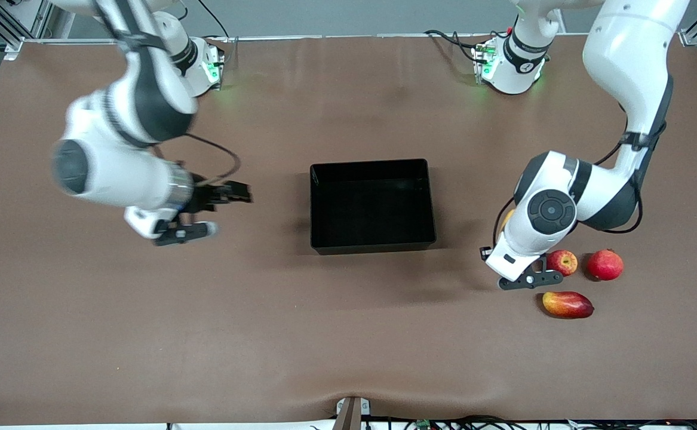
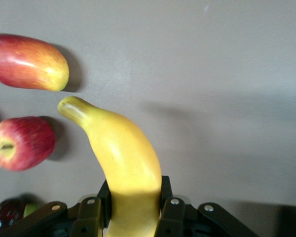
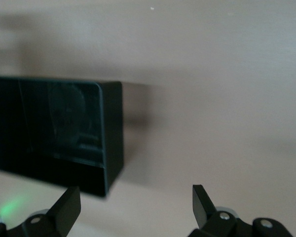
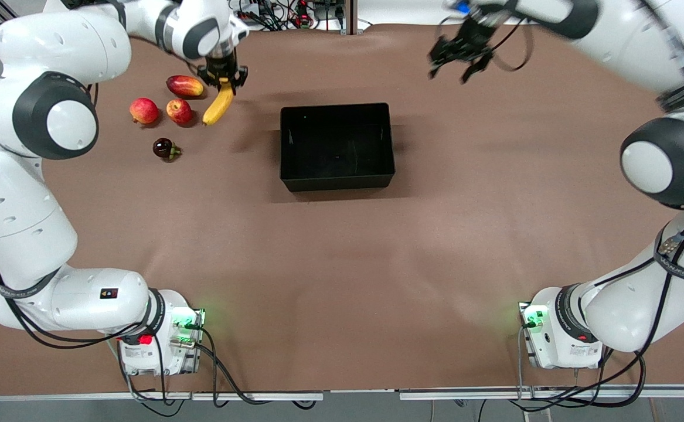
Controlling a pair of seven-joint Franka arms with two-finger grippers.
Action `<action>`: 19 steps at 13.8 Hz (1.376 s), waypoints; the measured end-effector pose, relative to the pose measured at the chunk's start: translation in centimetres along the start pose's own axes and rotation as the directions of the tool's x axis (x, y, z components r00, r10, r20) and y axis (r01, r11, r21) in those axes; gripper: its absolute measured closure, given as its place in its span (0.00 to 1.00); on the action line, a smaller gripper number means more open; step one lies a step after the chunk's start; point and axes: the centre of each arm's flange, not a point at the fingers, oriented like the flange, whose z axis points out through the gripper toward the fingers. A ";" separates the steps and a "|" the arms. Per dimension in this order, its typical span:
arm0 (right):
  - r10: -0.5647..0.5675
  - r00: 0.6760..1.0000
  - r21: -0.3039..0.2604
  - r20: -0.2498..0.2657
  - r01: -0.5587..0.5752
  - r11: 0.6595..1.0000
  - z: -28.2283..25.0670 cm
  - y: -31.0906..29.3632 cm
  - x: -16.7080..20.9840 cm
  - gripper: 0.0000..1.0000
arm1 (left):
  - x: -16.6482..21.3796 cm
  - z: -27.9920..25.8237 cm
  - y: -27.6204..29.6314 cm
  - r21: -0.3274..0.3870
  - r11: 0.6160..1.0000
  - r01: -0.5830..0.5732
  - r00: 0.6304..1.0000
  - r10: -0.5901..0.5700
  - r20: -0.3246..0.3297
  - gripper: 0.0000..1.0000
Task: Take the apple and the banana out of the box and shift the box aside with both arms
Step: 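Carry the banana to the fruits while the right gripper reaches the box, then drag the black box aside with the right gripper while the left gripper withdraws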
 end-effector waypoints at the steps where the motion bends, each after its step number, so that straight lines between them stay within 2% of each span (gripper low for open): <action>1: 0.018 1.000 -0.014 -0.020 -0.018 1.000 2.9 -2.4 -0.6 0.00 | -0.1 1.9 -0.5 0.012 1.000 -0.014 1.000 0.014 0.001 0.60; 3: 0.038 0.998 -0.041 -0.056 -0.040 0.998 8.5 -6.2 -1.4 0.00 | 0.1 4.8 -1.3 0.031 0.999 -0.037 0.999 0.037 0.000 0.60; 7: 0.038 0.995 -0.099 -0.092 -0.047 0.994 17.3 -8.4 -1.7 0.00 | 1.0 7.7 -3.4 -0.003 0.997 -0.079 0.997 0.078 -0.010 0.60; 11: 0.018 0.995 -0.155 -0.097 -0.033 0.987 19.1 -7.9 -1.6 0.05 | 1.3 9.3 -4.0 -0.029 0.994 -0.105 0.994 0.105 -0.022 0.60; 12: 0.041 0.994 -0.156 -0.103 -0.057 0.986 19.0 -7.9 -1.5 0.14 | 1.4 9.3 -4.1 -0.031 0.994 -0.103 0.994 0.103 -0.025 0.60; 13: 0.068 0.992 -0.158 -0.111 -0.085 0.984 18.9 -8.0 -1.5 0.24 | 1.5 9.3 -4.3 -0.031 0.994 -0.101 0.995 0.101 -0.026 0.55; 16: 0.095 0.988 -0.154 -0.118 -0.113 0.982 18.8 -8.6 -1.6 0.57 | 2.2 8.4 -5.2 -0.031 0.996 -0.089 0.995 0.087 -0.047 0.27; 18: 0.097 0.989 -0.157 -0.114 -0.114 0.981 18.8 -8.7 -1.8 0.78 | 3.1 5.6 -6.1 -0.021 0.995 -0.093 0.992 0.091 -0.084 0.07; 19: 0.100 0.989 -0.161 -0.106 -0.117 0.980 18.8 -8.7 -1.8 0.91 | 3.4 3.3 -6.3 -0.009 0.995 -0.095 0.991 0.094 -0.099 0.00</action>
